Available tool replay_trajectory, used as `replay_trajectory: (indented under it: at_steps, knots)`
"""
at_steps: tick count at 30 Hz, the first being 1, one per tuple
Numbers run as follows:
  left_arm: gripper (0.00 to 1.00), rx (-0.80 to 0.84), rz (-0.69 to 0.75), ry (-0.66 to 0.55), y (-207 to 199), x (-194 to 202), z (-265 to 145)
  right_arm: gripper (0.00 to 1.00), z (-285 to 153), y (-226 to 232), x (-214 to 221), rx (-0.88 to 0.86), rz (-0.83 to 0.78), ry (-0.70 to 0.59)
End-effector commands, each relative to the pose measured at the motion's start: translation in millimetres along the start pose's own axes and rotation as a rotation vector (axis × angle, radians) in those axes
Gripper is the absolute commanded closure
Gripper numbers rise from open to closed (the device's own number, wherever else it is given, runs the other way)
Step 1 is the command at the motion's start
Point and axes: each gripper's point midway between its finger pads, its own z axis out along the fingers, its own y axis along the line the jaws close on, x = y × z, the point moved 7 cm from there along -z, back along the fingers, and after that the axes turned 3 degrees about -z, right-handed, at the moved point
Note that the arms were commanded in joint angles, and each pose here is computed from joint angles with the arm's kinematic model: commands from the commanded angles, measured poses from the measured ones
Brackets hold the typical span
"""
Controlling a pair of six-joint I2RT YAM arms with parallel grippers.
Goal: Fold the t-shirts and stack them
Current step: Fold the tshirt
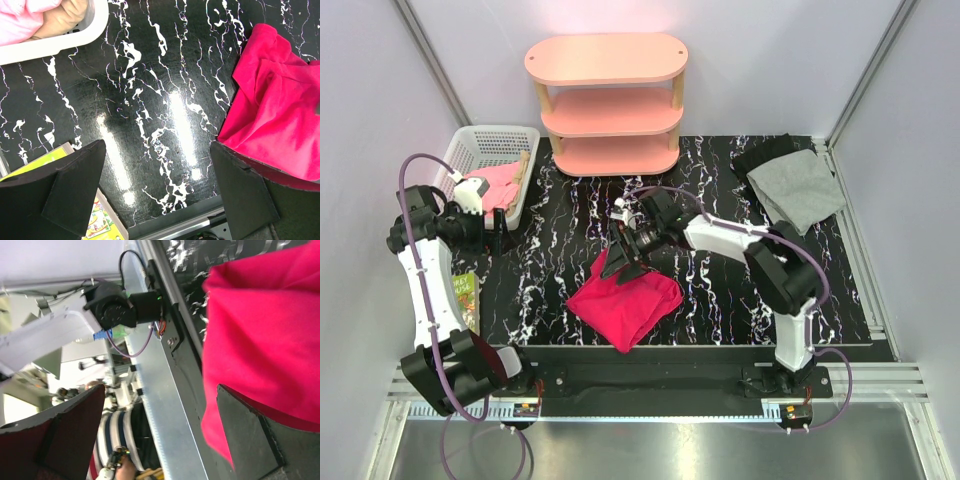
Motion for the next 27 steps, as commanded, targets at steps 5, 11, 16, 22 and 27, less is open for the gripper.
replay_trajectory:
  at_steps: [5,11,16,22,27]
  knots:
    - [0.09,-0.015,0.051,-0.051,-5,-10,-10,0.0,-2,-5,52,0.098,-0.011,0.08]
    - [0.09,-0.018,0.051,-0.063,-6,-14,-13,0.0,9,-47,76,0.122,0.089,0.13]
    - [0.09,-0.033,0.065,-0.06,-5,-15,-16,0.01,12,-70,92,0.17,0.142,0.159]
    - [0.09,-0.028,0.066,-0.063,-7,-16,-17,0.0,-1,-8,64,0.139,0.032,0.076]
    - [0.09,-0.036,0.069,-0.071,-7,-19,-20,0.0,5,62,46,0.066,-0.11,0.067]
